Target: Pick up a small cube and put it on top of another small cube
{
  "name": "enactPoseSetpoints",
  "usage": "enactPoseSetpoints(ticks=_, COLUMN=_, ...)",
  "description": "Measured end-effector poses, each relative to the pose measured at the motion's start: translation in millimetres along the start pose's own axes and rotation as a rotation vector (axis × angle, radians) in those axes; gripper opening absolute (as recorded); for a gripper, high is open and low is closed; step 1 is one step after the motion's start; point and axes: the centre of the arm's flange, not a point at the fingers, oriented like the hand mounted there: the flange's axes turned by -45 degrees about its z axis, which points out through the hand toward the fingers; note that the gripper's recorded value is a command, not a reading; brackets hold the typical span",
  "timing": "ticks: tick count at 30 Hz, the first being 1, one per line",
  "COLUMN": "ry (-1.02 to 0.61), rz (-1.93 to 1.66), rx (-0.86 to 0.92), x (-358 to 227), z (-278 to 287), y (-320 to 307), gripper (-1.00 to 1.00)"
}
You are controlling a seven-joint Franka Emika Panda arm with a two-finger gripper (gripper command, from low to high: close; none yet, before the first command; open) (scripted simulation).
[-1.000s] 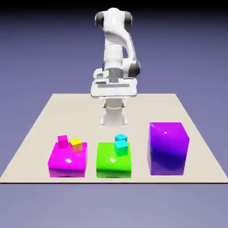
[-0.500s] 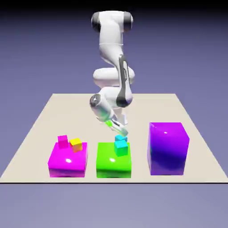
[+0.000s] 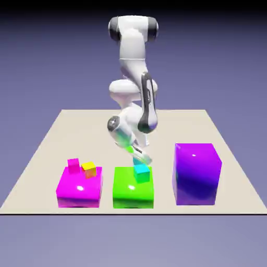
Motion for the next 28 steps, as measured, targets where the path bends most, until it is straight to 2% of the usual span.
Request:
enactPoseSetpoints(ticks=2, ry=0.001, rz=-0.002, rx=-0.004, x=-1.8, z=-4.3, y=0.1, gripper=-1.00)
enactPoseSetpoints(ticks=5, ry=0.085, rz=-0.117, rx=0.093, x=11.0, z=-50.8, y=-33.5, gripper=-1.00)
enactPoseSetpoints(ticks=8, ry=0.092, rz=0.065, rx=0.191, x=41.9, z=-96.4, y=-32.7, gripper=-1.00)
enactPoseSetpoints(ticks=14, ry=0.074, rz=0.462, rx=0.379, x=102.2, z=-190.9, y=3.1, gripper=-1.00)
enactPoseSetpoints(ticks=19, ry=0.042, rz=0.776, rx=0.529, x=140.2, z=-269.2, y=58.0, gripper=-1.00)
enactPoseSetpoints(ticks=22, ry=0.003, rz=0.887, rx=0.537, x=148.0, z=-266.6, y=80.3, gripper=-1.00)
enactPoseSetpoints(ticks=25, ry=0.003, rz=0.856, rx=0.520, x=163.4, z=-208.3, y=44.5, gripper=-1.00)
enactPoseSetpoints(ticks=26, ry=0.003, rz=0.860, rx=0.520, x=165.1, z=-203.4, y=44.3, gripper=1.00)
enactPoseSetpoints(ticks=28, ry=0.003, rz=0.861, rx=0.519, x=165.3, z=-203.5, y=45.2, gripper=1.00)
